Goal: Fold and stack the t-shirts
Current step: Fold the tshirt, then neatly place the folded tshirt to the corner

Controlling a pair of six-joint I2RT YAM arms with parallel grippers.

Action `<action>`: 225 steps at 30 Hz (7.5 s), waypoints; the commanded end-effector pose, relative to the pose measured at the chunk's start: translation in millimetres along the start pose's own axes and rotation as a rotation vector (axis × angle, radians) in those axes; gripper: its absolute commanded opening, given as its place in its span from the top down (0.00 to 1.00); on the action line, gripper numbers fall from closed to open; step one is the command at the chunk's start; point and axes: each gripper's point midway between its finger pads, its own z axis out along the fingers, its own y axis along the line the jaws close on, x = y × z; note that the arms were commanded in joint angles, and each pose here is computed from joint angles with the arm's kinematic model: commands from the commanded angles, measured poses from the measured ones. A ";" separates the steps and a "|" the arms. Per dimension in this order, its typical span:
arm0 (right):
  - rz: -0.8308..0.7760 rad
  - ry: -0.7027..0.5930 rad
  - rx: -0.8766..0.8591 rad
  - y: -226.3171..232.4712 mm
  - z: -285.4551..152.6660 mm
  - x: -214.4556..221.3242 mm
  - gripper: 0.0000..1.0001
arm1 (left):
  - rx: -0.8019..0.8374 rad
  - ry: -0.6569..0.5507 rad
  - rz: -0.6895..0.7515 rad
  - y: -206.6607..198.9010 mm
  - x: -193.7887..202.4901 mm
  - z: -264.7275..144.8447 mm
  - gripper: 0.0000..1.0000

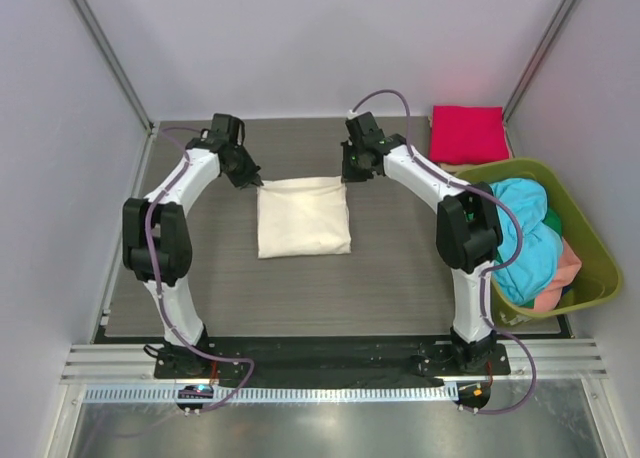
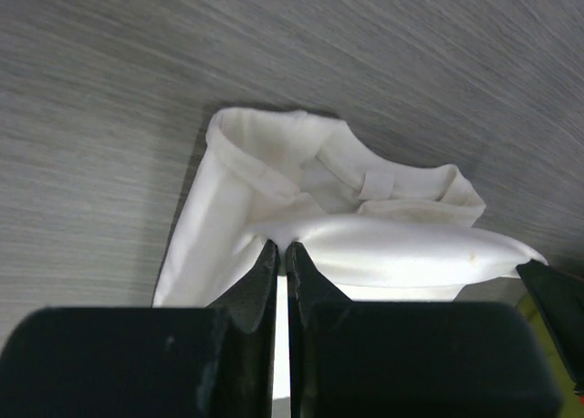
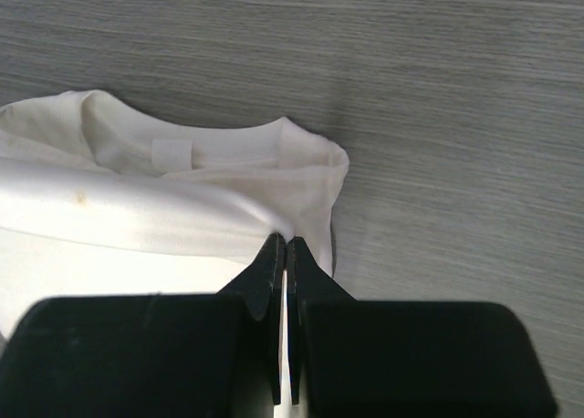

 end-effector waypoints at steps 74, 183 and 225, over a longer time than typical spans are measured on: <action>0.121 0.115 -0.330 -26.5 64.8 39.0 0.17 | -0.178 -0.333 0.519 83.7 79.8 -169.0 0.29; -0.517 -0.721 0.696 -377.2 -119.8 -306.7 0.88 | -0.185 -0.206 0.548 84.8 96.1 -140.1 0.33; 0.200 -0.542 0.372 -209.3 -84.9 -194.2 0.00 | -0.071 -0.285 0.533 72.7 94.8 -168.5 0.32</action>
